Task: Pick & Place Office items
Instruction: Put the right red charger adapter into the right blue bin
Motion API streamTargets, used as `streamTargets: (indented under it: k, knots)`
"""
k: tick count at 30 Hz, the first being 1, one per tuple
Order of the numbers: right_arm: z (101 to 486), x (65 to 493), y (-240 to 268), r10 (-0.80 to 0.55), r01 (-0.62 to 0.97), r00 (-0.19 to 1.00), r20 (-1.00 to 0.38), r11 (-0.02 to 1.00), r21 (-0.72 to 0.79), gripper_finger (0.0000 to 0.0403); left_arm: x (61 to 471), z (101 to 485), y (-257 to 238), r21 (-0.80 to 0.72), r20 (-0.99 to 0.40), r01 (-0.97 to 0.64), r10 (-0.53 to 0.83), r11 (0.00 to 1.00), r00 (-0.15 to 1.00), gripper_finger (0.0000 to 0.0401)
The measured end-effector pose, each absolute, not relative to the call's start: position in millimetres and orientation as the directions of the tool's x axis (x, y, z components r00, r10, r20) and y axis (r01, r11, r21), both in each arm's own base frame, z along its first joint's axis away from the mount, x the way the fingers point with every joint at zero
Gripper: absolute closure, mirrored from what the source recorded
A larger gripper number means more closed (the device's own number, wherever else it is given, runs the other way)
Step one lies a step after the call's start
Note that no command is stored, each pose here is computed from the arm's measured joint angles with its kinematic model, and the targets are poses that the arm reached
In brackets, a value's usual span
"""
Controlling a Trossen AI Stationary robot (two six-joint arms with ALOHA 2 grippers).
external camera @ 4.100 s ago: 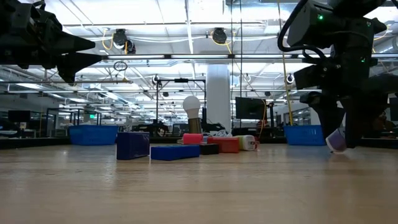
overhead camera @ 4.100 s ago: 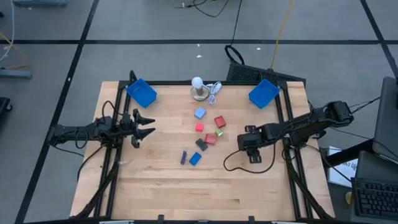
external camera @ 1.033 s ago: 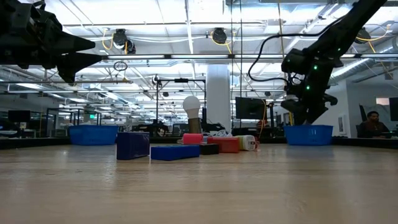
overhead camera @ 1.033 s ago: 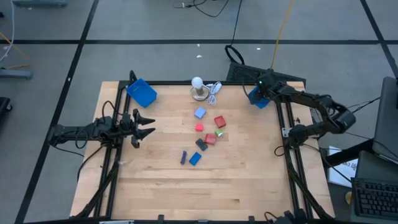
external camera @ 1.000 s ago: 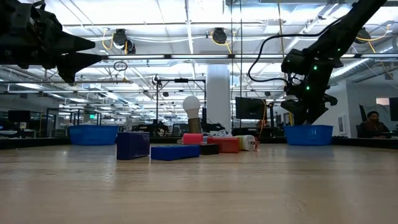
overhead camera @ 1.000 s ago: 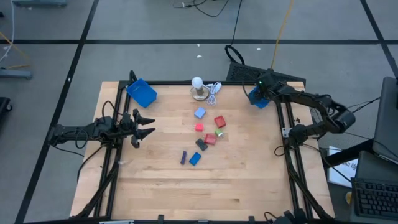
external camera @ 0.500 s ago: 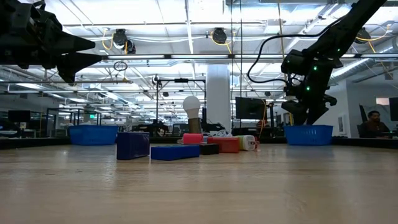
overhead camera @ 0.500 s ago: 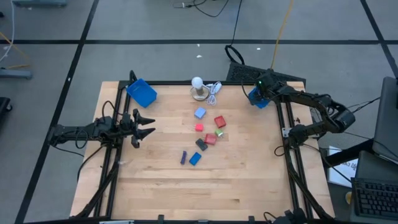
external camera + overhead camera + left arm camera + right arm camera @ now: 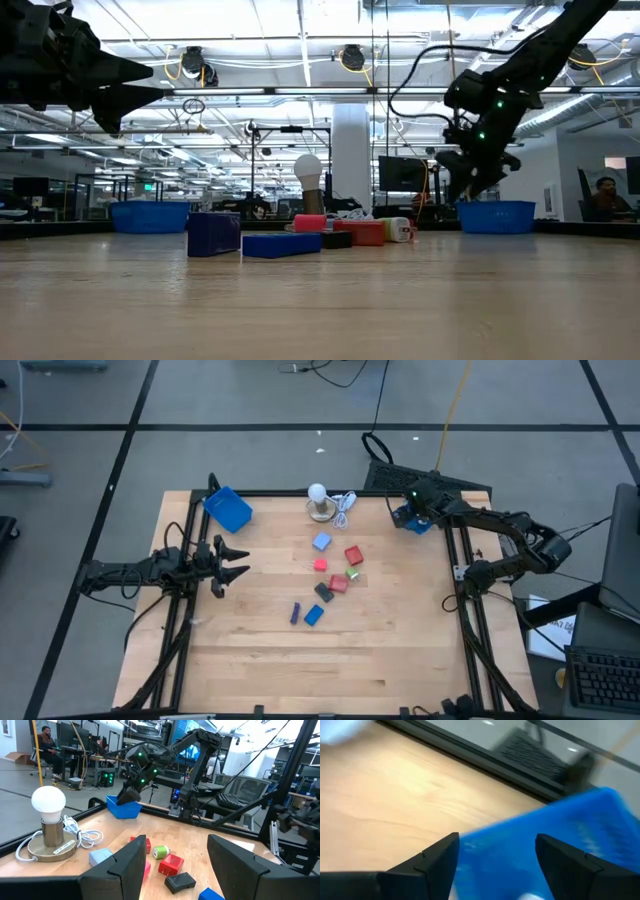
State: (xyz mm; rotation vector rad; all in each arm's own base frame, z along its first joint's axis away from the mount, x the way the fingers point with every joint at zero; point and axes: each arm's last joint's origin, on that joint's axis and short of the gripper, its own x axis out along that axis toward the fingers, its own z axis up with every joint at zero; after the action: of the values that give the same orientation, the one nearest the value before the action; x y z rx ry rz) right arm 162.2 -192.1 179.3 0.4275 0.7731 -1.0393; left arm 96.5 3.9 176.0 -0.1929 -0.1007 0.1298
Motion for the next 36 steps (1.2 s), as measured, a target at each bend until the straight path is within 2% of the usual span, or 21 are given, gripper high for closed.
streamTargets:
  k: [5,9,17,20,27,31,36]
  knots:
    - [186.2,186.1,-180.5,-0.52,0.785,0.515,-0.682,0.605,0.132,0.0155,96.5,175.9,3.9,-0.197,0.087,-0.119,0.139,0.973,0.987,0.0187]
    - [192.2,208.0,-163.0,-0.43,0.661,0.657,-0.619,0.724,0.198,0.0156,96.5,175.8,3.9,-0.197,0.086,-0.119,0.138,0.973,0.987,0.0187]
    - [196.8,253.6,-107.8,-0.266,0.375,0.813,-0.518,0.919,0.118,0.0155,96.5,176.0,3.9,-0.197,0.087,-0.119,0.139,0.973,0.987,0.0187]
    - [188.7,268.8,-86.9,-0.217,0.3,0.831,-0.512,0.95,0.083,0.0156,96.5,175.8,3.9,-0.197,0.087,-0.119,0.138,0.973,0.987,0.0187]
    - [156.4,289.9,-53.8,-0.331,0.373,0.747,-0.577,0.926,-0.048,0.0152,96.5,176.0,3.9,-0.197,0.087,-0.119,0.139,0.973,0.986,0.0187]
    - [153.8,289.0,-40.3,-0.418,0.438,0.693,-0.588,0.891,-0.117,0.0136,96.5,176.0,3.9,-0.197,0.087,-0.119,0.138,0.973,0.987,0.0187]
    - [166.5,290.9,-36.7,-0.439,0.562,0.614,-0.656,0.826,-0.027,0.011,96.5,175.9,3.9,-0.197,0.087,-0.119,0.139,0.973,0.987,0.0187]
